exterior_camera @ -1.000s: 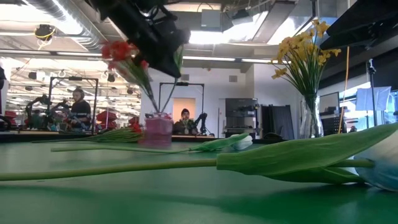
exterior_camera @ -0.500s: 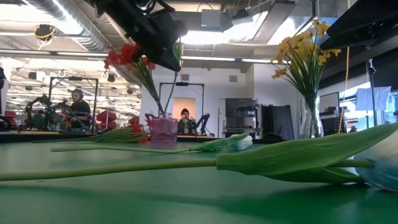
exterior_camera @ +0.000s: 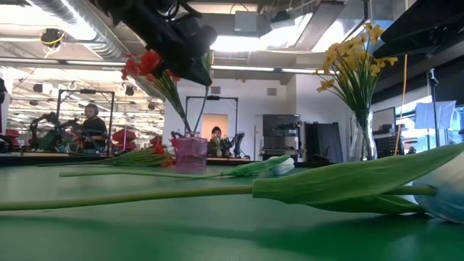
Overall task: Sort flowers into vase by color
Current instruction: Put the left red tulip into the pink vase
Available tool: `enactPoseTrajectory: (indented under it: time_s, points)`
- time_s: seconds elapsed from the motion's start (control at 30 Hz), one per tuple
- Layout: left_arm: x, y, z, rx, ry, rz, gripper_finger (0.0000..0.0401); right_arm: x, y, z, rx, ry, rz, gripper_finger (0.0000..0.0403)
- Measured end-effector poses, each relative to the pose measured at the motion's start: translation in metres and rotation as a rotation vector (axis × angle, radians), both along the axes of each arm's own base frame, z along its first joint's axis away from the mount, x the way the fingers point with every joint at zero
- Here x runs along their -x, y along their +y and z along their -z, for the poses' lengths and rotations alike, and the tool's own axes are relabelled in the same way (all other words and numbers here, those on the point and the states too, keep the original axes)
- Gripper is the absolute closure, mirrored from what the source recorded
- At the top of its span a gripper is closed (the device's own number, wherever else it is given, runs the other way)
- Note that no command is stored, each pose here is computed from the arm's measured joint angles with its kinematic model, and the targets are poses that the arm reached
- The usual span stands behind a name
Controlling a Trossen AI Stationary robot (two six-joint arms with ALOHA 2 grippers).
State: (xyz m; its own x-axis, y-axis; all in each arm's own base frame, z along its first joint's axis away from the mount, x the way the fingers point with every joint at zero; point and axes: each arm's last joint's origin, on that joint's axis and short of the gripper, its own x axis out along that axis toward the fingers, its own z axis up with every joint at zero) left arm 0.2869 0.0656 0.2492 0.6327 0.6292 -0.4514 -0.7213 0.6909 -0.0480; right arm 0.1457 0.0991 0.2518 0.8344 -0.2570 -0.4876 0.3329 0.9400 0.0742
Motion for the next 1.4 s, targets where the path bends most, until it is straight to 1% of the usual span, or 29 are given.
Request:
enactPoseTrajectory:
  time_s: [0.2, 0.3, 0.43, 0.57, 1.4]
  points:
    - [0.003, 0.0, 0.012, 0.003, -0.01, -0.004, 0.0398, 0.0, 0.0, 0.0, 0.002, 0.002, 0.0, 0.015]
    - [0.003, 0.001, 0.013, 0.003, -0.057, 0.006, 0.0399, 0.0, 0.0, 0.0, 0.002, 0.002, 0.0, 0.015]
    - [0.001, 0.004, 0.012, 0.02, -0.157, 0.061, 0.0399, 0.0, 0.0, 0.0, 0.002, 0.002, 0.0, 0.015]
    - [0.0, 0.005, 0.009, 0.02, -0.196, 0.072, 0.0399, 0.0, 0.0, 0.0, 0.002, 0.002, 0.0, 0.015]
    - [0.001, 0.005, 0.011, 0.02, -0.167, 0.075, 0.0398, 0.0, -0.001, 0.0, 0.012, -0.006, 0.012, 0.015]
